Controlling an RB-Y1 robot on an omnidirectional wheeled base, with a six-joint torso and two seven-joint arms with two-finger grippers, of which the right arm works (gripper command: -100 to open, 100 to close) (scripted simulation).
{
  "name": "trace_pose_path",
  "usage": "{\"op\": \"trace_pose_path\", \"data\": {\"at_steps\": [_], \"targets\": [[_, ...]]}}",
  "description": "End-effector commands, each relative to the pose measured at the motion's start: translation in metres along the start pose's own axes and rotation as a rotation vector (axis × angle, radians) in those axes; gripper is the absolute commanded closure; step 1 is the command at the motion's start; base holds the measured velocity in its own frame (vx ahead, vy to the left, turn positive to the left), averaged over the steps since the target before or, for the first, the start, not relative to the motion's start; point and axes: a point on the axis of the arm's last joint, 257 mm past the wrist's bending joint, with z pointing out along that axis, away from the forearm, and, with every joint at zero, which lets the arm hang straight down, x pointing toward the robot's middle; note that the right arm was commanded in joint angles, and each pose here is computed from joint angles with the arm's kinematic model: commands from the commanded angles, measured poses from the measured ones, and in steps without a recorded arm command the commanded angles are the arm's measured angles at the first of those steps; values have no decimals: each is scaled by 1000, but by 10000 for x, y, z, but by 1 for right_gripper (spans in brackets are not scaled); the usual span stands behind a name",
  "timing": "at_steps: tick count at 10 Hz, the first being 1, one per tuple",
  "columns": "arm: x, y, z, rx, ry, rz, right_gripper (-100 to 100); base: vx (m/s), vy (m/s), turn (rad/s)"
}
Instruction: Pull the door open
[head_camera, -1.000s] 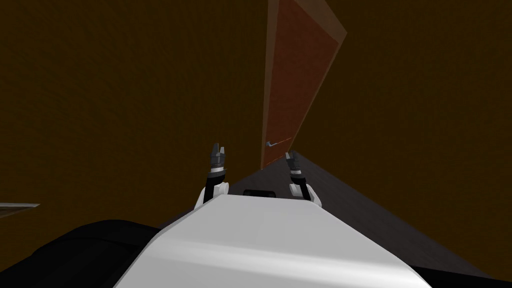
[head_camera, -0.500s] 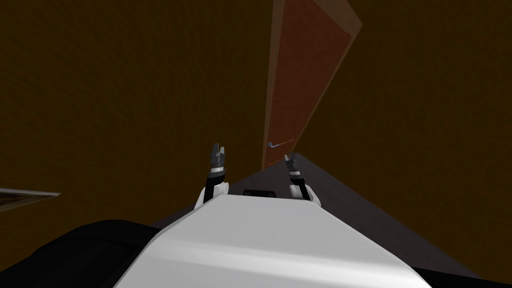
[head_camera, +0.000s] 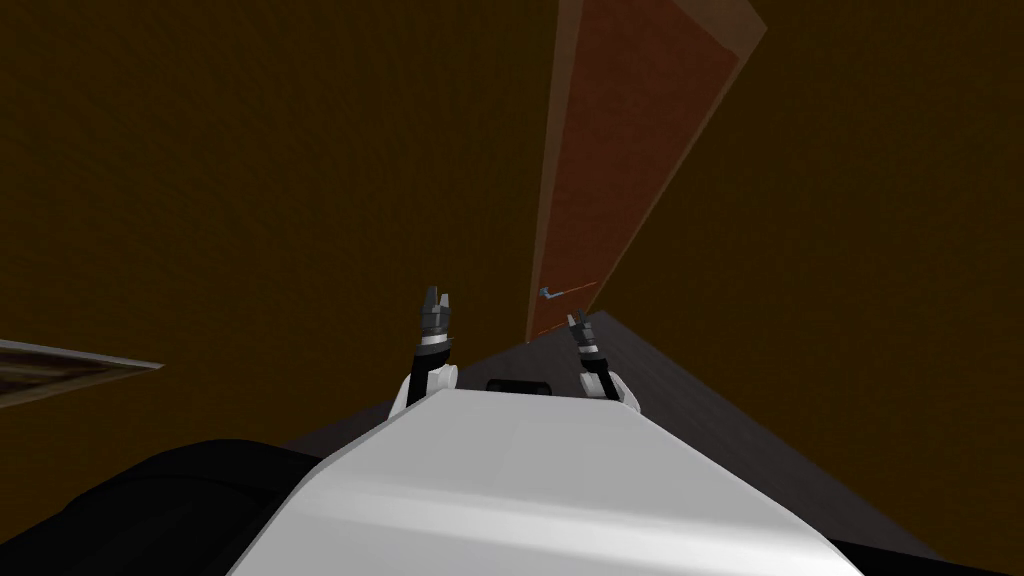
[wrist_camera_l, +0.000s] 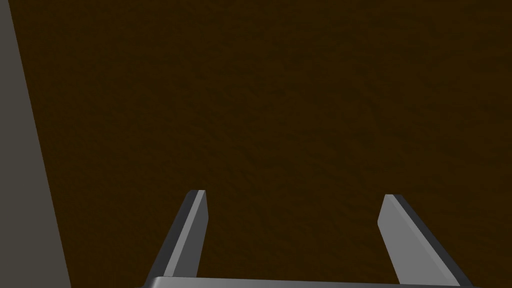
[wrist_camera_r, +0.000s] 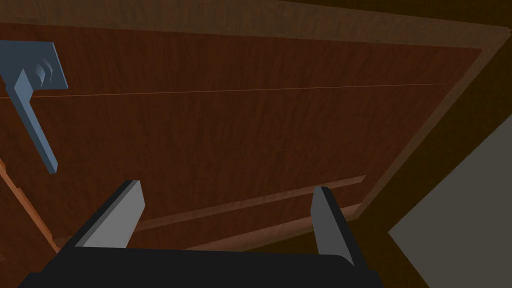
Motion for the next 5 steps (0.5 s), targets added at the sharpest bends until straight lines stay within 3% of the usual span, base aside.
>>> {"op": "trace_pose_path", "data": {"at_steps": [1,2,5], "targets": [[-24,-154,-73,35,-2,7,-100,48,-51,92],[-33,-193,-71,38,7,14,-100,43,-51,139],[-86,-416,-188,91,4,22,-100,39,-35,87]]}}
